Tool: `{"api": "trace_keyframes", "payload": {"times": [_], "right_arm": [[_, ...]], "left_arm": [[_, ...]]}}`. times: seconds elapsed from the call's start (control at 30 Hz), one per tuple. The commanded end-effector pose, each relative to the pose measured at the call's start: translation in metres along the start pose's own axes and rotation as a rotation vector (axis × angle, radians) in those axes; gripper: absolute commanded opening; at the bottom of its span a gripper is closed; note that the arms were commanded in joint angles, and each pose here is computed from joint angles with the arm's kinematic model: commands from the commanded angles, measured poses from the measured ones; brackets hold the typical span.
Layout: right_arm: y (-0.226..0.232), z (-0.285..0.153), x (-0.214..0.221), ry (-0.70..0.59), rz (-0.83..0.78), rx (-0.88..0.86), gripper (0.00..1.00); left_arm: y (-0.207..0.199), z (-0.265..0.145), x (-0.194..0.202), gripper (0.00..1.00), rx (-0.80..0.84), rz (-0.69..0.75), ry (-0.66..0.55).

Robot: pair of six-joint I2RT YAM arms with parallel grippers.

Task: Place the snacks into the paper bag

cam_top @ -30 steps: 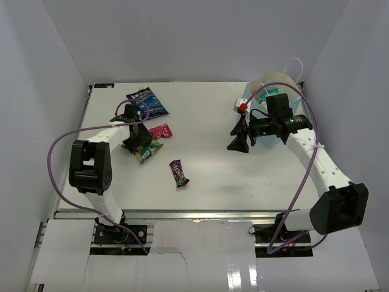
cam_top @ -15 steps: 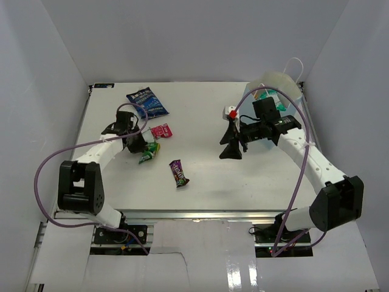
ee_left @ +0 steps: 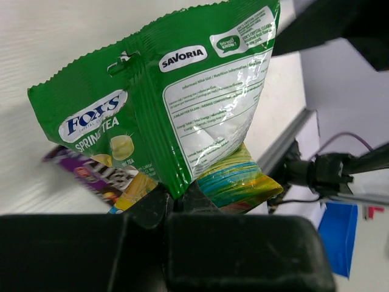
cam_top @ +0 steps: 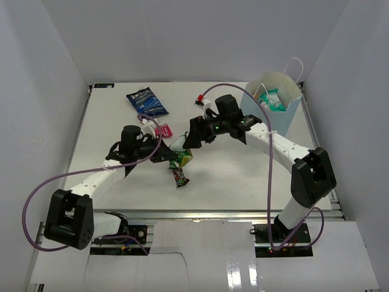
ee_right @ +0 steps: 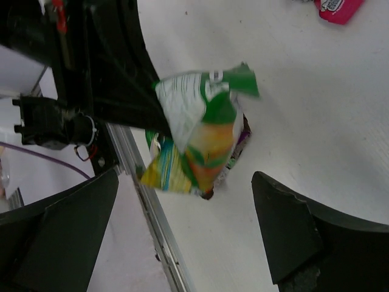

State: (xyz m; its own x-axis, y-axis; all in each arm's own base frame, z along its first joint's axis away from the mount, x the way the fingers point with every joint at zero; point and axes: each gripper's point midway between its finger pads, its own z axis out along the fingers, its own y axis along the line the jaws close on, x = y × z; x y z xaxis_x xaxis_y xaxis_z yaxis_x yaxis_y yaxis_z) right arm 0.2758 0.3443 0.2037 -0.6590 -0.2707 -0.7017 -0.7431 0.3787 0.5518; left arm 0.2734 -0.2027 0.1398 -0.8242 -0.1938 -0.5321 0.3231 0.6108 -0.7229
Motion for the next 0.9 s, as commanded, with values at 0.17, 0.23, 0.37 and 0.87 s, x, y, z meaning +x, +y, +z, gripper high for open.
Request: {"api": "trace_keyframes", "payload": {"times": [0.17, 0.23, 0.37, 0.87], "right_arm": [[-0.001, 0.024, -0.017, -0.060, 0.167, 0.030, 0.93], [0.002, 0.026, -0.013, -0.055, 0.174, 0.019, 0.89], [0.008, 0.031, -0.012, -0.057, 0.200, -0.035, 0.67], [0.048, -0.002, -0.022, -0.045, -0.119, -0.369, 0.09]], "left_arm": [[-0.063, -0.001, -0.006, 0.05, 0.221, 0.091, -0.037], [-0.065, -0.002, -0.003, 0.05, 0.230, 0.089, -0.031], [-0.073, -0.005, 0.005, 0.07, 0.267, 0.093, -0.005], [-0.092, -0.033, 0.007, 0.70, 0.296, 0.186, -0.070]]}}
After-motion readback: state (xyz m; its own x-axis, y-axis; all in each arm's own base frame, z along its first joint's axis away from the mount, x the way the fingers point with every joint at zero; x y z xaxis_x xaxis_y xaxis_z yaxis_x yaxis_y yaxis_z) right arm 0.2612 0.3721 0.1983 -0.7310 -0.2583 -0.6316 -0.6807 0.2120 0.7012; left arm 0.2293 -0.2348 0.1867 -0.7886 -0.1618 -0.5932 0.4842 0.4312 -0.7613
